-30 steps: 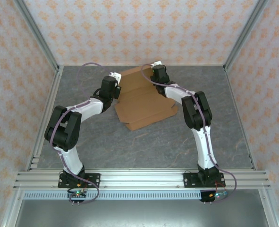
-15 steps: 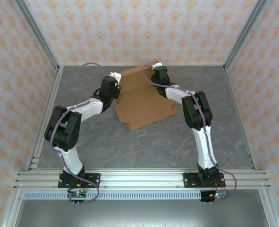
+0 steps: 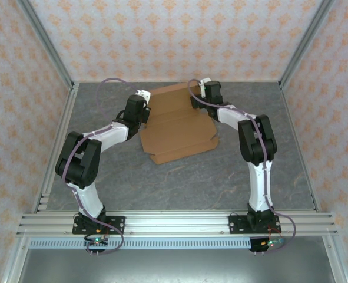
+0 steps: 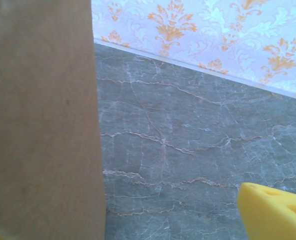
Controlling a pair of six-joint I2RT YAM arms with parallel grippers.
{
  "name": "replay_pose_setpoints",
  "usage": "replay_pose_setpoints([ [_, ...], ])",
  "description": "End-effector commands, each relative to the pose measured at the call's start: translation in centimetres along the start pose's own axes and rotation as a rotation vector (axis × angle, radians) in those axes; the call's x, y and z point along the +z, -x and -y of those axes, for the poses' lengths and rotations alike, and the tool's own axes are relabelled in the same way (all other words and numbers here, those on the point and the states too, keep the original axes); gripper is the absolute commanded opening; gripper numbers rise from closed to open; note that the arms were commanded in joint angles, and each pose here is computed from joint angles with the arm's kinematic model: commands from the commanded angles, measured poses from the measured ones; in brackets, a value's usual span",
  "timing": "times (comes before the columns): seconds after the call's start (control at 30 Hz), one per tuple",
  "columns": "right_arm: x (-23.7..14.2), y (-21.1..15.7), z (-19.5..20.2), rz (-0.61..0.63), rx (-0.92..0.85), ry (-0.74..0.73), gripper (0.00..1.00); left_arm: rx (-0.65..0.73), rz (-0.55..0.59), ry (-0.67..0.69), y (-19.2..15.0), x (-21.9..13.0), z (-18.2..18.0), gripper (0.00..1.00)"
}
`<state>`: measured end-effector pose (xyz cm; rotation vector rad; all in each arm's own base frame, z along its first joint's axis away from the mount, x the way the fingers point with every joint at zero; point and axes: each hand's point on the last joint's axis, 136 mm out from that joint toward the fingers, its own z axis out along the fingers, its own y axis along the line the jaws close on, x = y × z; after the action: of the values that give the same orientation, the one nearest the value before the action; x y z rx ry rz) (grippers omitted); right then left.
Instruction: Fold the paper box
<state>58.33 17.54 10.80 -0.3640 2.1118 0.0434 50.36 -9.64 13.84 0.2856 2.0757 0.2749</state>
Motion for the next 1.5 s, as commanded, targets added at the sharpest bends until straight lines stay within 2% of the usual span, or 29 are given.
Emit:
replay_pose_setpoints([
  [0.0,-2.0,1.5,-1.5,0.026,0.005,0.099,0.95,0.018,-0.009,0.028,0.6,-0.5,-0.7,0.00],
  [0.2,-3.4,2.0,-2.1,0.043,0.025,0.161,1.00,0.014,-0.017,0.028,0.5,-0.4,-0.7,0.00],
  [0.37,-5.4,3.2,-0.8,0.068,0.069,0.187,1.00,0.012,-0.020,0.027,0.5,-0.4,-0.7,0.00],
  [0.63,-6.9,3.3,0.7,0.069,0.103,0.264,0.86,0.010,-0.018,0.027,0.6,-0.5,-0.7,0.00],
  [0.83,-6.0,2.9,0.7,0.050,0.107,0.261,0.78,0.010,-0.022,0.026,0.5,-0.4,-0.7,0.00],
  [0.97,-5.7,2.9,0.5,0.054,0.121,0.266,0.75,0.010,-0.023,0.026,0.5,-0.4,-0.7,0.00],
  [1.27,-7.8,5.2,1.0,0.096,0.112,0.270,0.69,0.009,-0.025,0.021,0.6,-0.5,-0.6,0.00],
  [1.37,-7.7,5.2,1.2,0.083,0.093,0.253,0.63,0.008,-0.025,0.023,0.6,-0.4,-0.6,0.00],
  [1.47,-6.6,4.1,1.0,0.045,0.060,0.219,0.63,0.009,-0.027,0.023,0.5,-0.4,-0.6,0.00],
])
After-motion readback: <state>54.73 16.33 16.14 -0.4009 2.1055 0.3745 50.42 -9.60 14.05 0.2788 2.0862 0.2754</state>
